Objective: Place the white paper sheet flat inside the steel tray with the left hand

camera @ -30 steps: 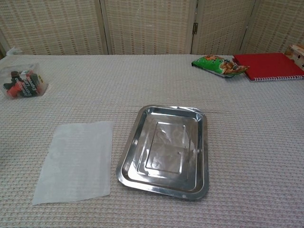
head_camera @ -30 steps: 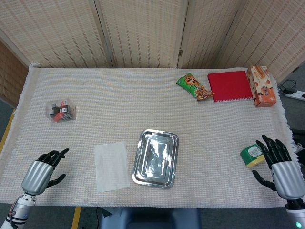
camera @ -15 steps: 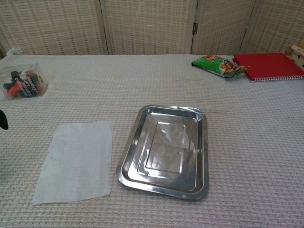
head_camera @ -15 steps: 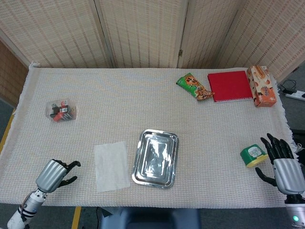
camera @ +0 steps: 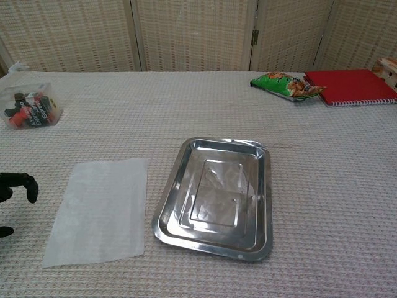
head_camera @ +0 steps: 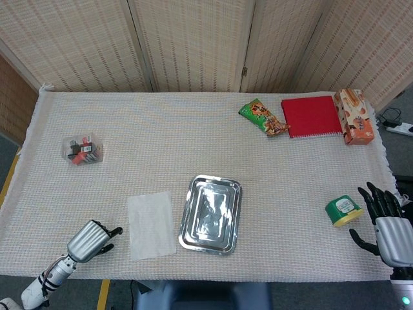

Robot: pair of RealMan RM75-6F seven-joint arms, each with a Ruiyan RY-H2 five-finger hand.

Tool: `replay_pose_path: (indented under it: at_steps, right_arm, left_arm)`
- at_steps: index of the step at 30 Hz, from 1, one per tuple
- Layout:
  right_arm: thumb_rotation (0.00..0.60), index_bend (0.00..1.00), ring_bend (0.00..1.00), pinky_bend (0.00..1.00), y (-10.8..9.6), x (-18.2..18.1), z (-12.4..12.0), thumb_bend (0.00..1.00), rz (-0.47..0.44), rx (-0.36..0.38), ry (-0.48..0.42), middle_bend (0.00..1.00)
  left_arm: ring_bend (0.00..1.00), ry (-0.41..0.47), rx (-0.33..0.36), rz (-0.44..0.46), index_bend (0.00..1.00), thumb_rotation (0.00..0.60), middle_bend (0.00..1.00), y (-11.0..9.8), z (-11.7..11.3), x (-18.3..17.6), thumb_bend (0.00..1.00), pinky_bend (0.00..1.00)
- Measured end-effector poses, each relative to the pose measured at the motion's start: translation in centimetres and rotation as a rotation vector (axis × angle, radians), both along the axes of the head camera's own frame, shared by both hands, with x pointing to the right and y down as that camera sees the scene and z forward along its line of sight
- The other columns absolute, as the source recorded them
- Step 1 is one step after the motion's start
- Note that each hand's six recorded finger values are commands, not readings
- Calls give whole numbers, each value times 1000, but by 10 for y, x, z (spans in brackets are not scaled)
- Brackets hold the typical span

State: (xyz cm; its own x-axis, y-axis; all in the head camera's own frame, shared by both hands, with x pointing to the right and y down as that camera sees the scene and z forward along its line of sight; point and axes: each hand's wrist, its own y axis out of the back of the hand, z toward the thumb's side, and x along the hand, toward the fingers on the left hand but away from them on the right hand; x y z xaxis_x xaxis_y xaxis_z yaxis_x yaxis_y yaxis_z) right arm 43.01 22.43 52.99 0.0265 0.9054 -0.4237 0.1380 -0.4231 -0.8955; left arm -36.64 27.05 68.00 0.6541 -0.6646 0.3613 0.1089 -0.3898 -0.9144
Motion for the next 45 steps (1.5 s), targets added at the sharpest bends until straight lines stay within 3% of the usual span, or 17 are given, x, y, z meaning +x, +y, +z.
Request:
replay_pose_path:
  at_steps: [6,21,33,41,45]
  right_arm:
    - [600,0,0,0,-2,1,2,329,2,-4,-3,0]
    - [600,0,0,0,-8,6,8,328,19,-15,3,0]
    - [600,0,0,0,-15,15,-4,328,64,15,-30,0]
    - [600,0,0,0,-19,21,-17,328,83,62,-61,0]
    - [600,0,0,0,-20,22,-22,328,83,72,-86,0]
  left_arm:
    - [1000,-1,-11,14,496,600,1000,-5,12,3,251,1000]
    - [1000,15,-61,-5,470,600,1000,-15,39,19,255,1000]
    - [1000,98,-114,-48,439,600,1000,-25,48,37,256,1000]
    - [1000,171,-153,-39,512,600,1000,-24,50,50,264,1000]
    - [1000,212,-168,-47,586,600,1000,-24,49,55,344,1000]
